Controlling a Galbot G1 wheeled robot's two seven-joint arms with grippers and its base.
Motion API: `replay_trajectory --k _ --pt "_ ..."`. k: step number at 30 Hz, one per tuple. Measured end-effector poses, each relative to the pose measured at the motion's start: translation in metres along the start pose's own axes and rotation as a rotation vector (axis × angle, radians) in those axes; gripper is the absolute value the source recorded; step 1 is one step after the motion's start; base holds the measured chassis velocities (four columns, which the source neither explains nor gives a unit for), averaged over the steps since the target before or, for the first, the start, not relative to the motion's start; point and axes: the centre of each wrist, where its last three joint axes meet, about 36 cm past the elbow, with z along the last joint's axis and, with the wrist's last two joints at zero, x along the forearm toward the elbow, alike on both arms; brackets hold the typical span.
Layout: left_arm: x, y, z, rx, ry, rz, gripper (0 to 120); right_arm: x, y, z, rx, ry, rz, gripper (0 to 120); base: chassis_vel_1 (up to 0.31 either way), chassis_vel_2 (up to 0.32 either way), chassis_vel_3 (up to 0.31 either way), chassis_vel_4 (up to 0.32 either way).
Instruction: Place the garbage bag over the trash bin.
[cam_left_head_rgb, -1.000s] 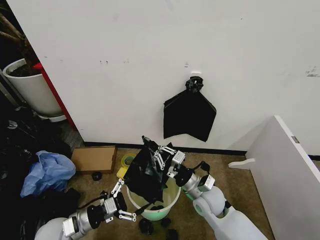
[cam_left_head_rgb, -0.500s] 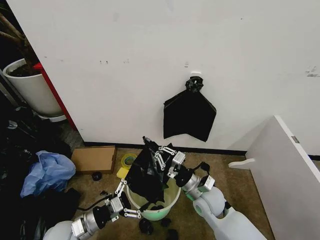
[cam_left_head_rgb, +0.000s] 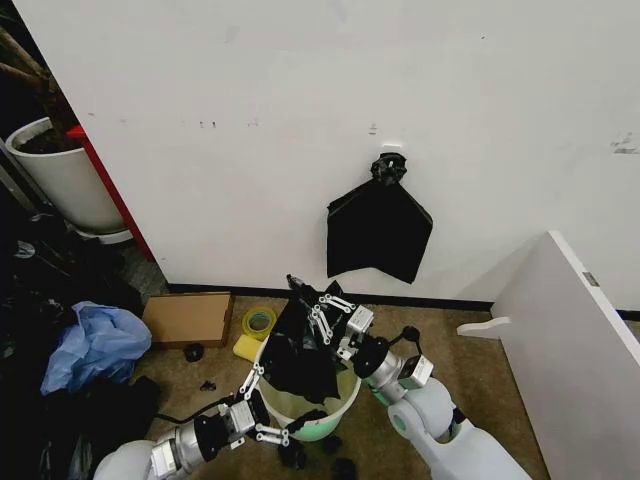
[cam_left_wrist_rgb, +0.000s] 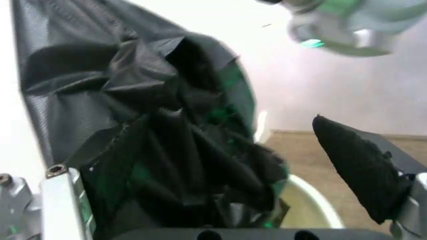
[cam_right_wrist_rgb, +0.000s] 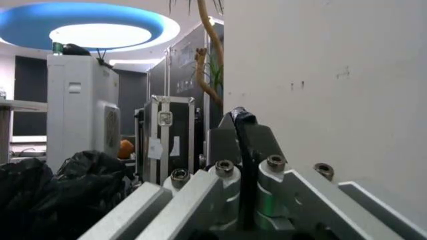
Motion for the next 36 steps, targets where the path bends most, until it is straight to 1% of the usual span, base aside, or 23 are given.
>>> replay_trajectory --k 2,4,7,10,13,14,15,17,18,19,22,23,26,27,29,31,33,35,36 --pt "-0.002 -0.003 0.001 -0.004 0.012 -0.039 96 0.000 0.001 0.000 -0.001 0.000 0.000 0 0.000 0.000 0.000 0.000" --pt "-0.004 -0.006 0.004 -0.017 0.038 -0.114 96 0.001 0.003 -0.001 -0.003 -0.002 0.000 0 0.000 0.000 0.000 0.000" --pt "-0.007 -0.008 0.007 -0.021 0.054 -0.197 95 0.002 0.005 -0.002 -0.003 -0.001 0.000 0 0.000 0.000 0.000 0.000" --pt "-0.009 -0.007 0.008 -0.020 0.057 -0.224 91 0.002 0.005 -0.002 -0.004 0.001 0.001 0 0.000 0.000 0.000 0.000" --pt "-0.013 -0.009 0.011 -0.022 0.065 -0.292 79 0.004 0.006 -0.001 -0.004 0.005 0.002 0 0.000 0.000 0.000 0.000" --pt "-0.013 -0.009 0.012 -0.021 0.065 -0.302 77 0.004 0.006 -0.001 -0.005 0.005 0.002 0 0.000 0.000 0.000 0.000" --pt "-0.014 -0.010 0.013 -0.019 0.066 -0.318 71 0.005 0.006 -0.001 -0.005 0.006 0.003 0 0.000 0.000 0.000 0.000" --pt "-0.014 -0.010 0.013 -0.019 0.066 -0.323 71 0.005 0.006 -0.001 -0.005 0.006 0.003 0 0.000 0.000 0.000 0.000" --pt "-0.014 -0.010 0.013 -0.015 0.063 -0.338 63 0.005 0.007 -0.001 -0.005 0.007 0.003 0 0.000 0.000 0.000 0.000" --pt "-0.014 -0.009 0.013 -0.012 0.060 -0.344 61 0.006 0.007 0.000 -0.005 0.007 0.004 0 0.000 0.000 0.000 0.000" --pt "-0.012 -0.007 0.013 -0.008 0.056 -0.357 48 0.007 0.007 0.001 -0.004 0.010 0.004 0 0.000 0.000 0.000 0.000" --pt "-0.012 -0.007 0.013 -0.008 0.056 -0.357 48 0.007 0.007 0.001 -0.004 0.010 0.004 0 0.000 0.000 0.000 0.000" --pt "-0.009 -0.005 0.011 -0.003 0.048 -0.375 34 0.009 0.009 0.002 -0.005 0.012 0.004 0 0.000 0.000 0.000 0.000" --pt "-0.008 -0.006 0.010 0.004 0.042 -0.384 27 0.009 0.010 0.003 -0.004 0.014 0.003 0 0.000 0.000 0.000 0.000" --pt "-0.008 -0.006 0.010 0.006 0.040 -0.386 26 0.009 0.010 0.004 -0.004 0.014 0.003 0 0.000 0.000 0.000 0.000" --pt "-0.005 -0.005 0.008 0.018 0.026 -0.403 16 0.011 0.010 0.004 -0.003 0.016 0.003 0 0.000 0.000 0.000 0.000" --pt "-0.004 -0.002 0.006 0.027 0.011 -0.420 10 0.012 0.011 0.005 -0.002 0.021 0.004 0 0.000 0.000 0.000 0.000" --pt "-0.002 0.000 0.003 0.038 -0.003 -0.441 0 0.015 0.010 0.007 0.002 0.026 0.005 0 0.000 0.000 0.000 0.000" --pt "-0.002 0.000 0.003 0.038 -0.003 -0.441 0 0.015 0.010 0.007 0.002 0.026 0.005 0 0.000 0.000 0.000 0.000"
